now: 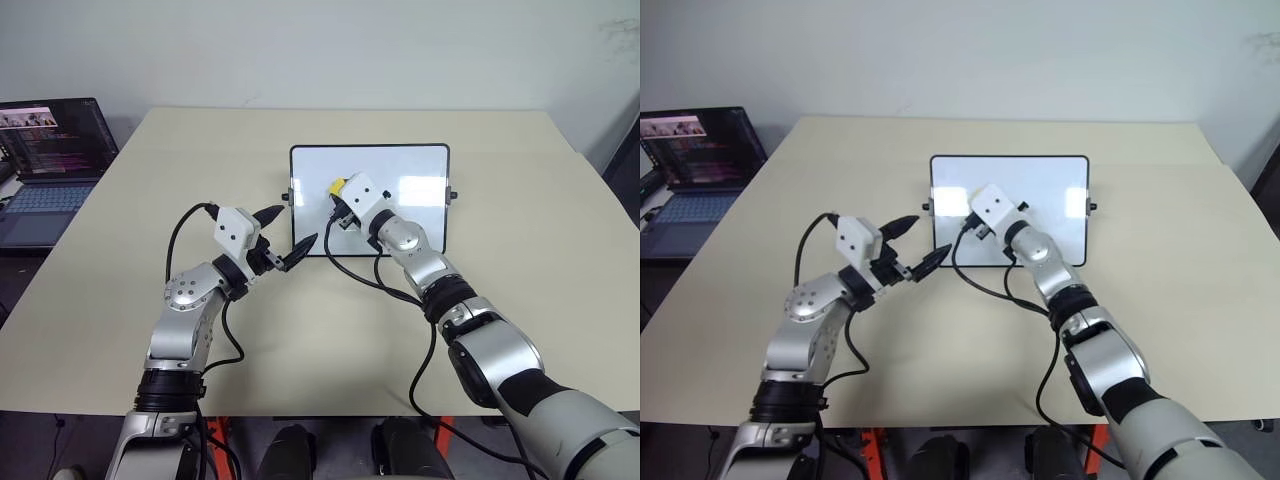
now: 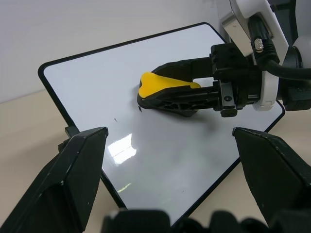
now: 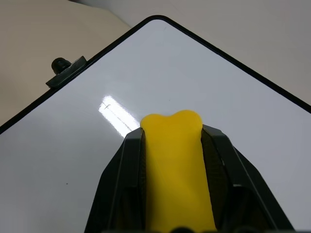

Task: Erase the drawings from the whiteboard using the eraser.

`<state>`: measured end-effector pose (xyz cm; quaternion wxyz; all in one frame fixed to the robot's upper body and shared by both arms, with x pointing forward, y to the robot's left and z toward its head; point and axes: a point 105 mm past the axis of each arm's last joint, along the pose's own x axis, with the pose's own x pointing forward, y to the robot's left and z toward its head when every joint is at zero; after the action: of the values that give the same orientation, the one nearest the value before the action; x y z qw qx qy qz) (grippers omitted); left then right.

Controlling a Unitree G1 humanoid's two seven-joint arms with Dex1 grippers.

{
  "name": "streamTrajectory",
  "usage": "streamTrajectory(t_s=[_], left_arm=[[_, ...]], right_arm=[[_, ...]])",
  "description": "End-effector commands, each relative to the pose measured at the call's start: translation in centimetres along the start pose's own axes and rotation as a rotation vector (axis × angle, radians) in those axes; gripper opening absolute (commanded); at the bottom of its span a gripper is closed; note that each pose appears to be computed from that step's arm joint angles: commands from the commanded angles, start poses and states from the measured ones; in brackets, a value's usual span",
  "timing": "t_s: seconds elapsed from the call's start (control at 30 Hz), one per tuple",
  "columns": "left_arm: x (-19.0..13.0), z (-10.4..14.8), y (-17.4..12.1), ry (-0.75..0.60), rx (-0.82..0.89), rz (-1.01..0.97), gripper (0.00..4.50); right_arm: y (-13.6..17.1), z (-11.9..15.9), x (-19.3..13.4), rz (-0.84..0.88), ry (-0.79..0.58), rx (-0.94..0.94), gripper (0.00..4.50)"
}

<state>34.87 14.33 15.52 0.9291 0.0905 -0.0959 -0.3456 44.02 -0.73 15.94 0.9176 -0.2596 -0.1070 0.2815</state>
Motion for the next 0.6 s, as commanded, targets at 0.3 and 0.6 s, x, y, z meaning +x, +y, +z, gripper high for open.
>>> streamTrajectory(t_s=[0.3, 0.6], left_arm=[[-0.2, 1.4, 0.2, -0.037, 0.039, -0.001, 4.50], [-0.2, 1.6, 0.2, -0.037, 0.039, -0.002, 4.50]], right_arm=[[-0.9, 3.5, 0.9, -0.069, -0.085, 0.130, 1.27], [-1.5, 5.1, 1.5, -0.086, -0.112, 0.150, 1.27]])
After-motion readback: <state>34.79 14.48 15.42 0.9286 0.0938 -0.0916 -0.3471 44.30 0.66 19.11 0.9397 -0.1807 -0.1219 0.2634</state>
